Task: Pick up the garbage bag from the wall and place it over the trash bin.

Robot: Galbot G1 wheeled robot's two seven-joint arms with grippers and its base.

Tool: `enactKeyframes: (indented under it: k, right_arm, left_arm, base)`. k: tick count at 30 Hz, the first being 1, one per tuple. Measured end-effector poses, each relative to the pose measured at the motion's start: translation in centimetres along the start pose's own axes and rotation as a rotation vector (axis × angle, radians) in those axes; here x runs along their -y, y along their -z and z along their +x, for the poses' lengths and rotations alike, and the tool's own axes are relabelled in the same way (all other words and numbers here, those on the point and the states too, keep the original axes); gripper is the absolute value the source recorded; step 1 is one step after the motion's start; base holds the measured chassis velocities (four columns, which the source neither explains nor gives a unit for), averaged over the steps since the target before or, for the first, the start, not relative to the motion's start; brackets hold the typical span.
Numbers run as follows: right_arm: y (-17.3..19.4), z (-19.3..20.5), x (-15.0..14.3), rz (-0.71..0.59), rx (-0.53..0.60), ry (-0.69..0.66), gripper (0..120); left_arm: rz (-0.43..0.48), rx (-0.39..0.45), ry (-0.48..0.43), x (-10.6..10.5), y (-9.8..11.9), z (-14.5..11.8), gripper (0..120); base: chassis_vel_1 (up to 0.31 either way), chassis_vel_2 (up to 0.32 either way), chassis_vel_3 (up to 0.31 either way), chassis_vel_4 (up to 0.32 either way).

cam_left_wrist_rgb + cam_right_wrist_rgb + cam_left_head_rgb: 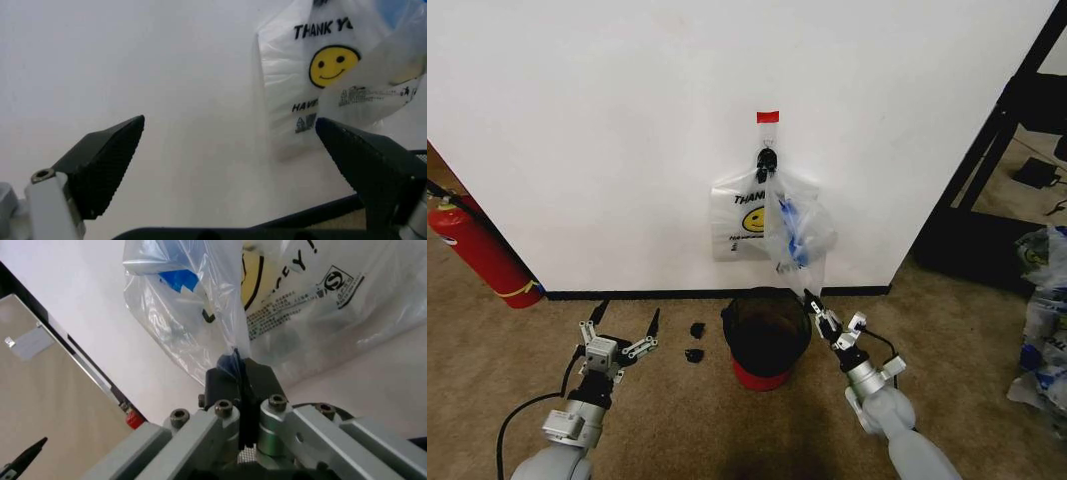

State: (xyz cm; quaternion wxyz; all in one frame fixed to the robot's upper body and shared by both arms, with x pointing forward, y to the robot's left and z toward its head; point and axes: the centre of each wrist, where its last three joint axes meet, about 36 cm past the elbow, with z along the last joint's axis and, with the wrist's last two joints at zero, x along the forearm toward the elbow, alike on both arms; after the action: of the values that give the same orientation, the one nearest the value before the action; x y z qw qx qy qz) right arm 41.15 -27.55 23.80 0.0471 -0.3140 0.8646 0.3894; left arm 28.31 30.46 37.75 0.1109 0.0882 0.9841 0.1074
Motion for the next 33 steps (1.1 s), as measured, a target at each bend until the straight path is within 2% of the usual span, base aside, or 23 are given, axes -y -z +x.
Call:
enactKeyframes:
  k: [8,26,33]
  right_arm:
    - [-0.1,-0.8,0.0,-0.002,0.009,0.012,0]
    - [-1.4,1.3,2.7,0.01,-0.032,-0.035,0]
    - [-1.7,0.3,2.2,0.008,-0.023,-0.016,0]
  left_arm:
    - [0.001,0.001,0.001,0.1,0.0,0.0,100]
    - [0.003,0.0,0.004,0.2,-0.3,0.1,100]
    - [0.002,0.0,0.003,0.2,-0.3,0.1,100]
  base:
    - [0.0,0.0,0.0,0.0]
    - [0.0,0.0,0.0,0.0]
    - [0.0,0.0,0.0,0.0]
